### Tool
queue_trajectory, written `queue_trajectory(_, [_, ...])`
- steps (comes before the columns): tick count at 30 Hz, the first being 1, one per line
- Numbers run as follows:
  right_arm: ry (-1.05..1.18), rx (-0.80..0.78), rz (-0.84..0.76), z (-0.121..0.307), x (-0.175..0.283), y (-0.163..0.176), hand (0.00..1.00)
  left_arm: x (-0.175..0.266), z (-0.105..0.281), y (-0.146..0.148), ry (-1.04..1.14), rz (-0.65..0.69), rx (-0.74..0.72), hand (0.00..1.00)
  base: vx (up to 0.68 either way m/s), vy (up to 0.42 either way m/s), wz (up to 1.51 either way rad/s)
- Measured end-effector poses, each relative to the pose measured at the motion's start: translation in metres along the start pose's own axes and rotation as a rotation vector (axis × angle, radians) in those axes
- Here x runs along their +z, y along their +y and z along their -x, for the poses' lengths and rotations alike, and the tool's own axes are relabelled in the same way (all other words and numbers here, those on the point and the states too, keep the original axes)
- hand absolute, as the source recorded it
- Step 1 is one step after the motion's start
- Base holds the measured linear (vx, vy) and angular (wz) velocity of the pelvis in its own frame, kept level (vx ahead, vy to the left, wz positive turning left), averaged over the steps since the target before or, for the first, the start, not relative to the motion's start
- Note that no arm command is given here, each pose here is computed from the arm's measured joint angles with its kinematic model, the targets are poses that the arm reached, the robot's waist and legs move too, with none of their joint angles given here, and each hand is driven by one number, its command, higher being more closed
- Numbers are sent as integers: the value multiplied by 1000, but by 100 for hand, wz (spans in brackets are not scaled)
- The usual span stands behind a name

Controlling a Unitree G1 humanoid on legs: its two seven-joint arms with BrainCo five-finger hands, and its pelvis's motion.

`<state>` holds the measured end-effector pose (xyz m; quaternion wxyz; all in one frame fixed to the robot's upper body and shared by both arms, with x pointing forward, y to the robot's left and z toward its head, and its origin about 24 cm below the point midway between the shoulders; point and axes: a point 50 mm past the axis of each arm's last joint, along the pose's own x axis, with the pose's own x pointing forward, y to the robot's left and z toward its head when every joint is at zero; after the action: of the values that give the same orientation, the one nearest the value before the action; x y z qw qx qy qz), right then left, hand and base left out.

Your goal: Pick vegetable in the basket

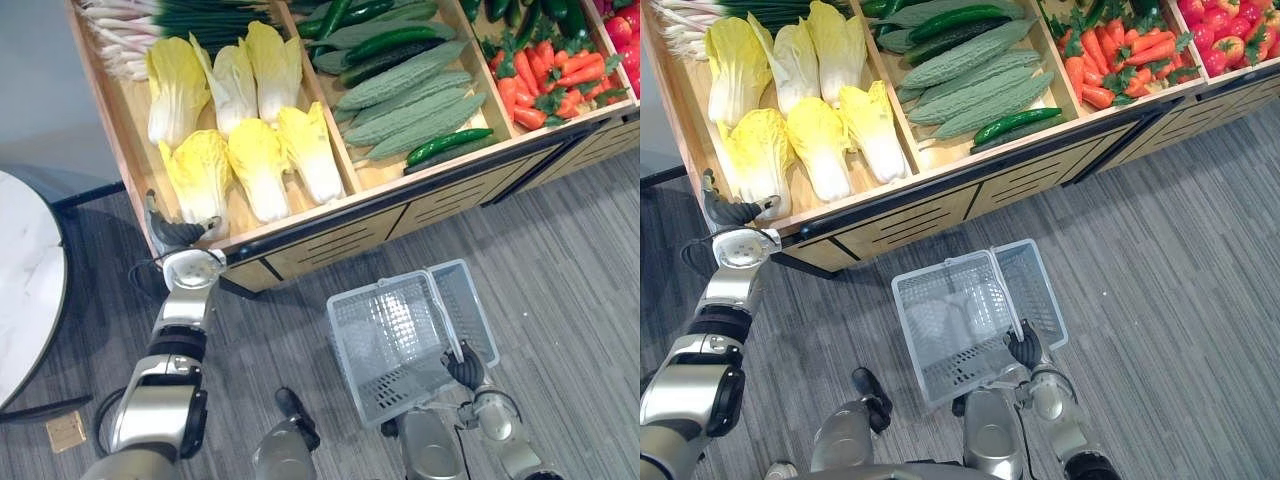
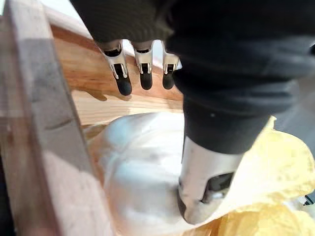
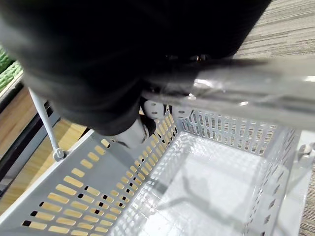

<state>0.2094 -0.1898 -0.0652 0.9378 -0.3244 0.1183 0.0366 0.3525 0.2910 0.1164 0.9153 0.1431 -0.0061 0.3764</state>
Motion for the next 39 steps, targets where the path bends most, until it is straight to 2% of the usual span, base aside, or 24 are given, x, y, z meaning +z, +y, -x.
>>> queue_trajectory(11, [-41, -30, -14, -7, 10, -3, 100, 22, -7, -7, -35, 36, -9, 0, -31, -3, -8])
queue_trajectory(12, [-43, -33, -15, -7, 11, -3, 100, 24, -7, -9, -41, 32, -12, 100, -5, -9, -3])
queue_trajectory(25, [-76, -22, -6, -11, 19, 1, 100, 31, -11, -9, -59, 53, 3, 100, 0, 0, 1])
queue_trajectory(27, [-76, -22, -6, -11, 19, 1, 100, 30, -10, -9, -43, 91, 12, 100, 1, 2, 3])
queue_trajectory(31, [-69, -23, -7, -10, 18, 2, 100, 24, -6, -11, 12, 243, 68, 100, 12, 9, 9])
queue_trajectory(36, [-28, -18, -21, -4, 11, 11, 100, 10, 17, -10, 60, 507, 246, 100, 22, 23, 19])
queue_trajectory(39, [-5, -9, -12, 0, 6, 13, 100, 1, 37, -9, 77, 597, 344, 100, 28, 18, 22])
